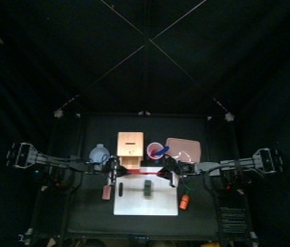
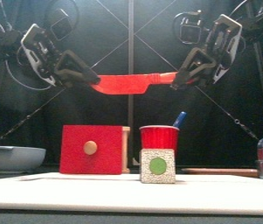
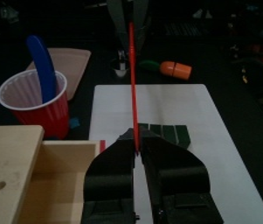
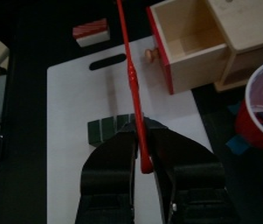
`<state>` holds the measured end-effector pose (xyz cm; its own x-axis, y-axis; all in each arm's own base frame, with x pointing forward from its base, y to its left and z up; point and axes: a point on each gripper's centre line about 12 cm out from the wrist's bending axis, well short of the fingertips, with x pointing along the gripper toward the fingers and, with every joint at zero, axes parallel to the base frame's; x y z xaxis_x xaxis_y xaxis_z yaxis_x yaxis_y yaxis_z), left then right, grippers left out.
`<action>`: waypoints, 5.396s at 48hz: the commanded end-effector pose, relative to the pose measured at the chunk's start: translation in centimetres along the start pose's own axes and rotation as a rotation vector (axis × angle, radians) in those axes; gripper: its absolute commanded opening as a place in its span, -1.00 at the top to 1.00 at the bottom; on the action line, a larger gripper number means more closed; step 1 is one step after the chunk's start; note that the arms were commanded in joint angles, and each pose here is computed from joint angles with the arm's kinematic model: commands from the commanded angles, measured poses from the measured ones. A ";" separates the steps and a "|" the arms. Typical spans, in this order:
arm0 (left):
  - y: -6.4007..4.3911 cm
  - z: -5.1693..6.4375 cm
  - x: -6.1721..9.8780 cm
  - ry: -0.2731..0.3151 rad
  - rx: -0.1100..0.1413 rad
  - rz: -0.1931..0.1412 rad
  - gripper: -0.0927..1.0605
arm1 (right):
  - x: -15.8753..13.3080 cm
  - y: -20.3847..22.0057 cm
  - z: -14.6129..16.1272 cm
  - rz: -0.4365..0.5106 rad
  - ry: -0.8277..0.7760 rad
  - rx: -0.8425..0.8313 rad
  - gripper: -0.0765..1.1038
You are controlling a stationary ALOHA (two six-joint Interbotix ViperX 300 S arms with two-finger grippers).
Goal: Place sushi on board then cut the sushi with the knife then place the pieces on the plate
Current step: Cut the sushi into 4 pieces
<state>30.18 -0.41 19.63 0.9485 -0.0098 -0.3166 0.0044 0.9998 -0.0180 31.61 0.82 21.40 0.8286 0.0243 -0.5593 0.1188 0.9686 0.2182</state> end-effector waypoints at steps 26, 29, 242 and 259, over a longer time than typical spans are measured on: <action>-1.5 -1.5 4.5 0.091 0.014 -0.036 0.15 | 0.5 0.4 -2.8 0.004 0.111 0.035 0.06; -1.5 -1.7 5.1 0.102 0.019 -0.037 0.15 | 0.5 0.5 -3.2 0.004 0.126 0.032 0.13; -2.2 -3.6 9.6 0.365 0.223 -0.095 0.15 | 3.5 1.7 -7.2 -0.005 0.358 -0.146 0.39; -2.2 -5.2 10.2 0.410 0.222 -0.099 0.15 | 5.3 1.2 -9.3 -0.027 0.444 -0.151 0.39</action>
<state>37.68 -2.83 10.81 0.7207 -0.0653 -0.6902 0.1999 0.9728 0.1168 30.63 4.22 10.94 0.4991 0.0665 -0.8640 0.0323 0.9949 0.0953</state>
